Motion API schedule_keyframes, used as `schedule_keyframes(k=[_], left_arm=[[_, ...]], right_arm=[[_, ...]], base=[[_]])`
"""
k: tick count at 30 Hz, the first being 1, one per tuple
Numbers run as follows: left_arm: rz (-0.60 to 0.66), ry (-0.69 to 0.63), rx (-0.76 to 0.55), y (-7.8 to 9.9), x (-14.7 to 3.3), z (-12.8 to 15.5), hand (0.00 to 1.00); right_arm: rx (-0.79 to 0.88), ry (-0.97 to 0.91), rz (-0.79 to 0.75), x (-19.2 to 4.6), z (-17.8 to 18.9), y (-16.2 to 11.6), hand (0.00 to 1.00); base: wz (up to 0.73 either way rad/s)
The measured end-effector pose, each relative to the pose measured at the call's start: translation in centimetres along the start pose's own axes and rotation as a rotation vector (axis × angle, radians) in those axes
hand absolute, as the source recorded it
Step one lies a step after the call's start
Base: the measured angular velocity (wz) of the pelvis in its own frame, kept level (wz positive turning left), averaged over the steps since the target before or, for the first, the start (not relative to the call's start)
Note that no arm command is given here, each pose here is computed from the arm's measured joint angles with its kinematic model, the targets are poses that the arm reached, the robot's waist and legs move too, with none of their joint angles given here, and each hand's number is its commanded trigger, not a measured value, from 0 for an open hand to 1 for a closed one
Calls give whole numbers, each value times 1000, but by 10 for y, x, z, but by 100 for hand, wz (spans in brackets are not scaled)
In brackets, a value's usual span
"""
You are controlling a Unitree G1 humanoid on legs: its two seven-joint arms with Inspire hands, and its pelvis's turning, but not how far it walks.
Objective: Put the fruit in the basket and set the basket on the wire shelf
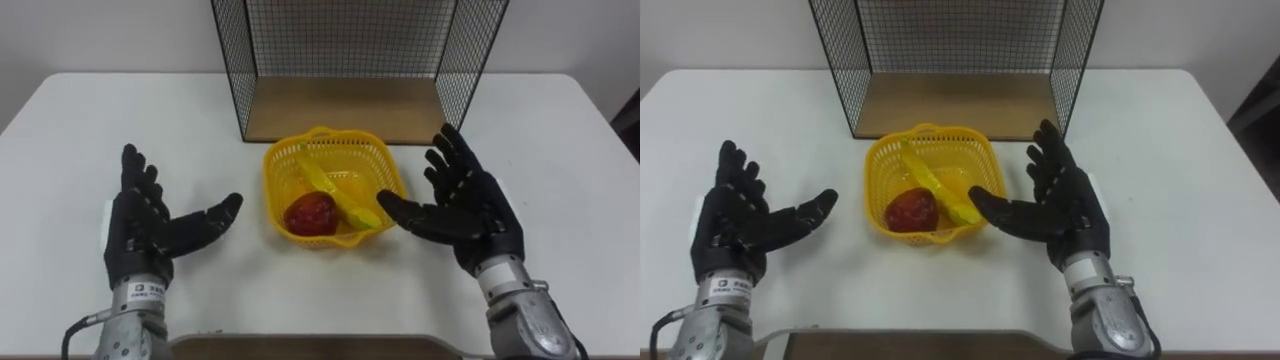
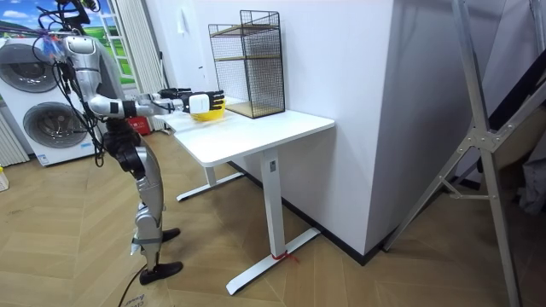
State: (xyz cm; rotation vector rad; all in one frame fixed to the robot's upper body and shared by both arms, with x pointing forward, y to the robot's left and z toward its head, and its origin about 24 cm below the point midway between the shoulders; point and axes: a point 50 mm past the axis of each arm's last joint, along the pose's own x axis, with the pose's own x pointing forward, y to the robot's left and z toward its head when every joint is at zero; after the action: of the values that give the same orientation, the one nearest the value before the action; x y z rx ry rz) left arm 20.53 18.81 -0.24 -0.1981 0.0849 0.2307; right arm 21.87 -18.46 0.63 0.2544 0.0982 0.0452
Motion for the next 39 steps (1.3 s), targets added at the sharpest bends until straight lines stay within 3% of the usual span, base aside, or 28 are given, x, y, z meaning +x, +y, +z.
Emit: schedule_keyframes(k=[9,20,39], left_arm=[[-93,92,-6,-5,0,-12,0],[-161,115,-15,-13,-1,-15,0],[-355,151,-27,-42,-9,-23,0]], right_arm=[[21,23,-3,4,-5,0,0],[29,42,40,11,-9,9,0],[75,117,46,9,-31,16,0]], base=[[0],[0],[-1]])
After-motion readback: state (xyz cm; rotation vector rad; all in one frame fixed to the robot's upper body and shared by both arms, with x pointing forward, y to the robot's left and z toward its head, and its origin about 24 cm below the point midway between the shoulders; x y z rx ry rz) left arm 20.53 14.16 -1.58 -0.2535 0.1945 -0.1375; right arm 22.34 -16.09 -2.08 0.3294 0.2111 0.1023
